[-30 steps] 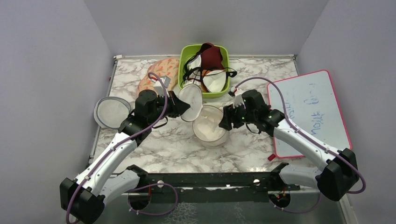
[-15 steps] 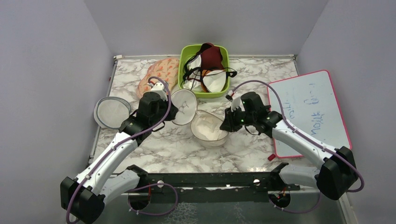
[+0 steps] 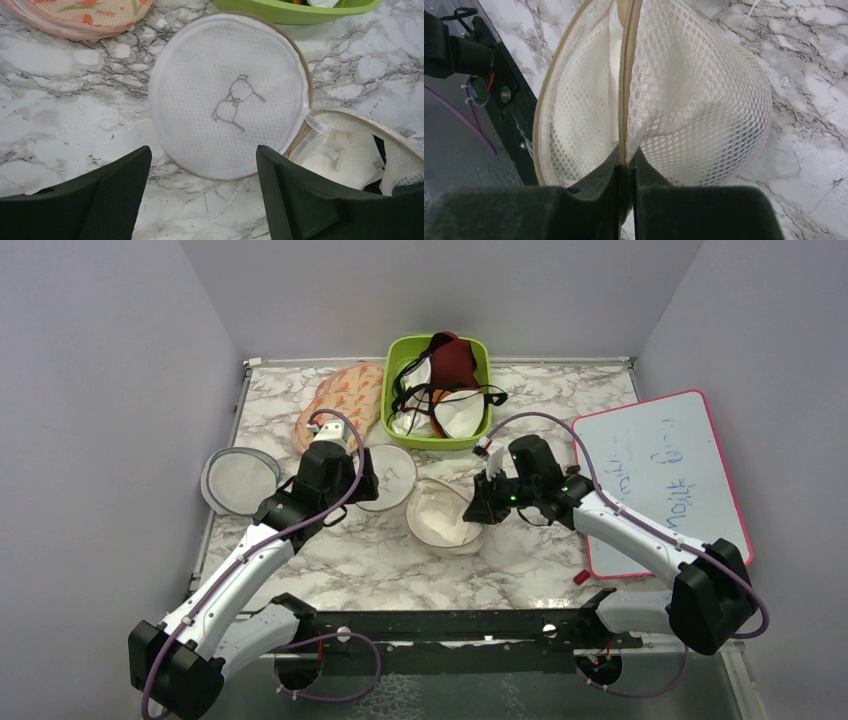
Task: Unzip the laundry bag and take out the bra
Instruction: Open the laundry bag at the center of the board, then pick up the bra from the laundry bag.
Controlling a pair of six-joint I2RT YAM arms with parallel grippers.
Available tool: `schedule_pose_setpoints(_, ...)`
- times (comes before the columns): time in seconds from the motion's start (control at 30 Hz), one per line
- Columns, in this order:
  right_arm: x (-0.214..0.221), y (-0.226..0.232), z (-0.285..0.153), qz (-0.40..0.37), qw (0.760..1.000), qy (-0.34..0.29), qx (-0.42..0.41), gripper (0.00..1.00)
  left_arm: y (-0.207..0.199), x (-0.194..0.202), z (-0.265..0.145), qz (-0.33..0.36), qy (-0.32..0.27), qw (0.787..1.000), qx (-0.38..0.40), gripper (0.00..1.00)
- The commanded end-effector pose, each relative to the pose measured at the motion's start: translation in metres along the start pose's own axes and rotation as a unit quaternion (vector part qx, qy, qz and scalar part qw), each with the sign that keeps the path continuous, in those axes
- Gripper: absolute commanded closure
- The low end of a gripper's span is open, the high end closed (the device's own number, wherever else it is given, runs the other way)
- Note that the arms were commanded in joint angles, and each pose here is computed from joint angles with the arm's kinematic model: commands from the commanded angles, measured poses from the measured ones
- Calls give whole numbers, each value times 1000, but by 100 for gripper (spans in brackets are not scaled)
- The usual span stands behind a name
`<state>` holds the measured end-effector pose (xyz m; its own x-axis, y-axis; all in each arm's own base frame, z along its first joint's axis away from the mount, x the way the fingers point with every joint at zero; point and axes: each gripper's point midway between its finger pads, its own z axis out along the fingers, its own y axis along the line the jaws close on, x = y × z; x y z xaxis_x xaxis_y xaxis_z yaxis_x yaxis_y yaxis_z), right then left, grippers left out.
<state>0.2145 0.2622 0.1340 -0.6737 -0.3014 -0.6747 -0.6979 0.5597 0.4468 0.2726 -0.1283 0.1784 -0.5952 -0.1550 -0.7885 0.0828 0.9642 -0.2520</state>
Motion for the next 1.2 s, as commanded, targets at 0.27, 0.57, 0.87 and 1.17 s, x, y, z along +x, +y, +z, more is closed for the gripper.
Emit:
schedule_pose_setpoints(0.27, -24, 12, -3, -39, 998, -31, -25, 94, -63, 34, 2, 36, 86, 977, 190, 35)
schedule_pose_setpoints(0.57, -23, 14, -2, -36, 998, -29, -32, 94, -102, 75, 14, -38, 142, 939, 313, 51)
schedule_pose_setpoints(0.87, -22, 12, -1, -37, 999, -29, -28, 91, -102, 85, 28, -33, 154, 937, 311, 85)
schedule_pose_setpoints(1.17, -59, -7, -29, -92, 991, -63, 72, 56, -98, 85, 16, -2, 143, 937, 319, 100)
